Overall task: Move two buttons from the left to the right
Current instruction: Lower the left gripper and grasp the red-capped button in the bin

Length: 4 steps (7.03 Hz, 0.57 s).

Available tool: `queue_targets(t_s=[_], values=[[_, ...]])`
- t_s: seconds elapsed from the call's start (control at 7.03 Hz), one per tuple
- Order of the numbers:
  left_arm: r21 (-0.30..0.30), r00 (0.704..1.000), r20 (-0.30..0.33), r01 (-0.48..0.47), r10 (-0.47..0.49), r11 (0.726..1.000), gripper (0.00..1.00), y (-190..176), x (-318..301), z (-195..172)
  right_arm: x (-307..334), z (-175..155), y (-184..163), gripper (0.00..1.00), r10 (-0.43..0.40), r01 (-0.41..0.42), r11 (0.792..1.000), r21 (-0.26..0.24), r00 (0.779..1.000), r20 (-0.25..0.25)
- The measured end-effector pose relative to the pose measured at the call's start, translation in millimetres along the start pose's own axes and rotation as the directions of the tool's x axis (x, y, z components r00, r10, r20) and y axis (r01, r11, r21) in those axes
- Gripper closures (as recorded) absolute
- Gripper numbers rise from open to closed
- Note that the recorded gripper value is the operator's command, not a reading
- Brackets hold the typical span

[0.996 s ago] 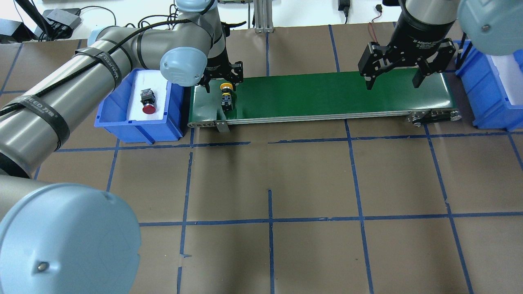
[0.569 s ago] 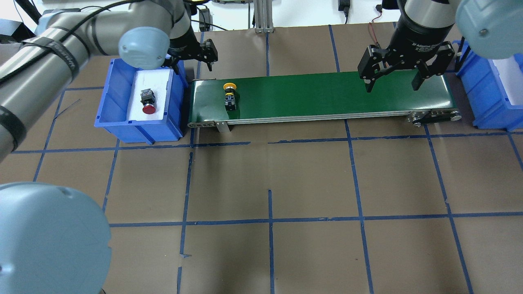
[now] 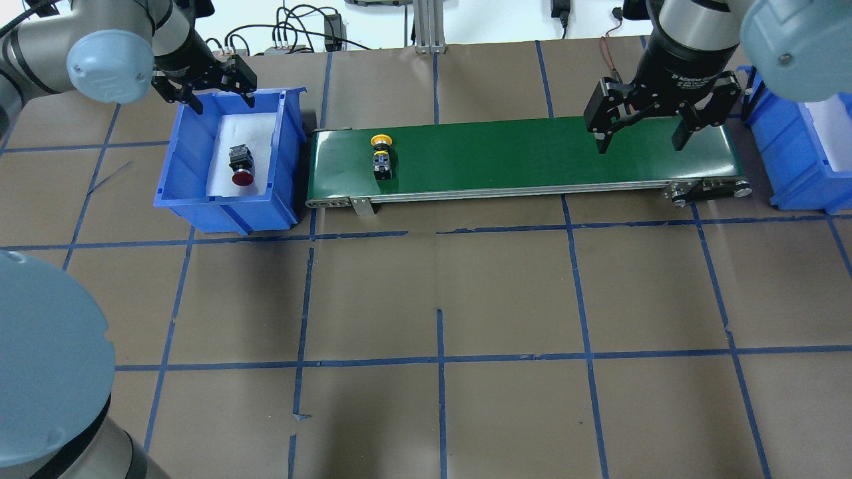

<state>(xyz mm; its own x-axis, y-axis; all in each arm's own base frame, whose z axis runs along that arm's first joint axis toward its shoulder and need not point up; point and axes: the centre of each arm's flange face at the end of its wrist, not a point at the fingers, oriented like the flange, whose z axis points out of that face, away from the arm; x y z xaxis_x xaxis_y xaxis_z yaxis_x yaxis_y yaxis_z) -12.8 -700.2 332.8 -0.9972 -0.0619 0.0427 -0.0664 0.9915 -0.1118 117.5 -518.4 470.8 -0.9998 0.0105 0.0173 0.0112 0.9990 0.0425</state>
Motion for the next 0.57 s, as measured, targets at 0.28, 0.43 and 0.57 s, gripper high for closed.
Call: queue_targets(t_s=[0.28,0.43,0.57], values=[[-0.044,1.000,0.014,0.022,-0.021,0.999,0.10,-2,-8,31,0,1,0,0.00,0.000,0.000,1.000,-0.001,1.000,0.000],[-0.064,0.999,0.015,0.035,-0.034,0.997,0.31,1,-9,42,0,1,1,0.00,0.000,0.000,1.000,-0.001,1.000,0.000],[-0.082,0.999,0.014,0.043,-0.042,0.996,0.31,6,-10,52,0,0,1,0.00,0.000,0.000,1.000,0.000,1.000,0.000]])
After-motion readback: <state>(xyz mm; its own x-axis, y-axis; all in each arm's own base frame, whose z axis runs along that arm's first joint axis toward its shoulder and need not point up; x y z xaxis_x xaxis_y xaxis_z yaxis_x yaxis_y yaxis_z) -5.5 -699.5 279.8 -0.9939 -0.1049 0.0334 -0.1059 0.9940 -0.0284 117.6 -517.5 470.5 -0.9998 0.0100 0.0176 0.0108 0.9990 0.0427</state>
